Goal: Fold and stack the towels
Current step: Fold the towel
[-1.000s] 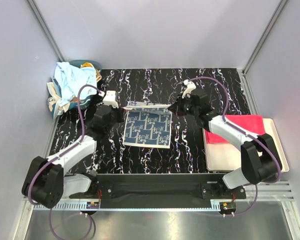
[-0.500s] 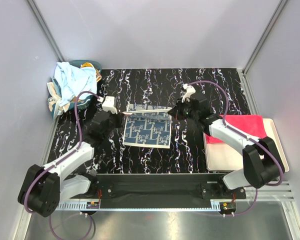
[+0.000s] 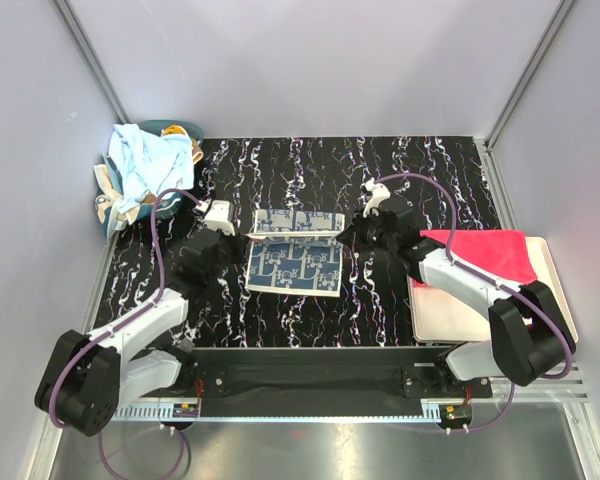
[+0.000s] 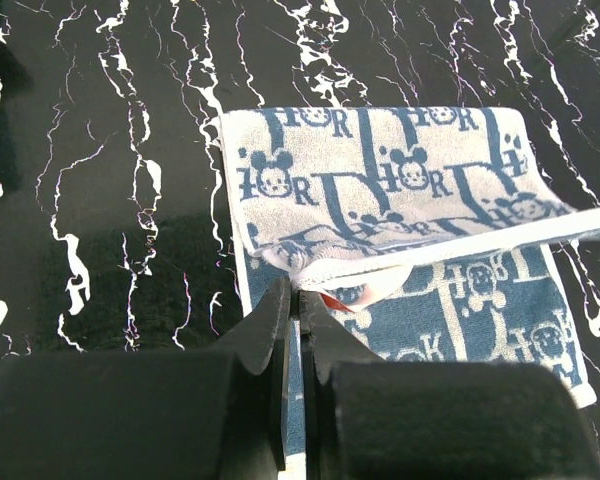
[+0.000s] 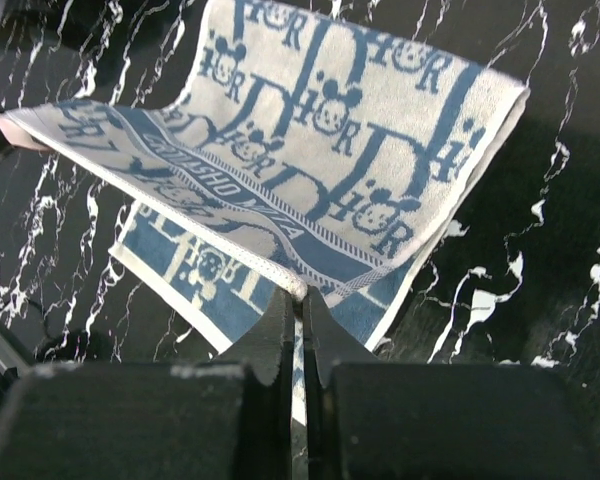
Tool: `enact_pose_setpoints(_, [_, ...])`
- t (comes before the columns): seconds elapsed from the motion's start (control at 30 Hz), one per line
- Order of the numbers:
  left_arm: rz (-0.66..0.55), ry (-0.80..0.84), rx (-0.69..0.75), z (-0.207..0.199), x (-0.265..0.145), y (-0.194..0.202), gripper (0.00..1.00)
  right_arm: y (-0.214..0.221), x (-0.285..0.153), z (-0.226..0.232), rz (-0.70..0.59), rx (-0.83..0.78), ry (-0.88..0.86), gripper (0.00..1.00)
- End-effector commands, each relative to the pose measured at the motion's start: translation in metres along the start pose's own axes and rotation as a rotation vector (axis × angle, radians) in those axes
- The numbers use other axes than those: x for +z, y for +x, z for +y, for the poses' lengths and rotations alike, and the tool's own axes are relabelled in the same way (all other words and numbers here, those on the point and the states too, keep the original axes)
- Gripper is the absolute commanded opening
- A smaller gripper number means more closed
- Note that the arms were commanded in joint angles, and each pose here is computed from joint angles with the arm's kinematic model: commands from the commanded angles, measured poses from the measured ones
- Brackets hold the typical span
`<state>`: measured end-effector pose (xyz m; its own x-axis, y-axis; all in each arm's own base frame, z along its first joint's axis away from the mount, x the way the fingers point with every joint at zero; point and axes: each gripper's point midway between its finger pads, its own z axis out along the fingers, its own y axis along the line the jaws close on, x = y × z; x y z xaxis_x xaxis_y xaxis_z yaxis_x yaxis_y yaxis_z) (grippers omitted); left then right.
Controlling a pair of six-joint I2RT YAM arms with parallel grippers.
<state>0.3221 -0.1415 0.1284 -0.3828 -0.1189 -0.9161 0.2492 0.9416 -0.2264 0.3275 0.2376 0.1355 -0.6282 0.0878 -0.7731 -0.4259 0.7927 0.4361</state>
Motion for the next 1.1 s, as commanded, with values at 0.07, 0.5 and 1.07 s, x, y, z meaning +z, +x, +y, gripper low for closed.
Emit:
enact_pose_setpoints(0.07, [-0.071, -0.059, -0.009, 0.012, -0.004, -0.017, 0.0, -0.008, -0.006, -0.004, -0.054, -0.009, 0.042, 0.0])
enact_pose_setpoints(0.5, [-0.04, -0.072, -0.016, 0.015, -0.009, -0.006, 0.01, 0.006, -0.012, 0.002, -0.033, -0.003, 0.014, 0.0])
enact_pose_setpoints(1.07, [0.084, -0.051, -0.133, 0.012, -0.015, 0.039, 0.12, 0.042, -0.008, 0.004, 0.044, 0.055, -0.017, 0.0])
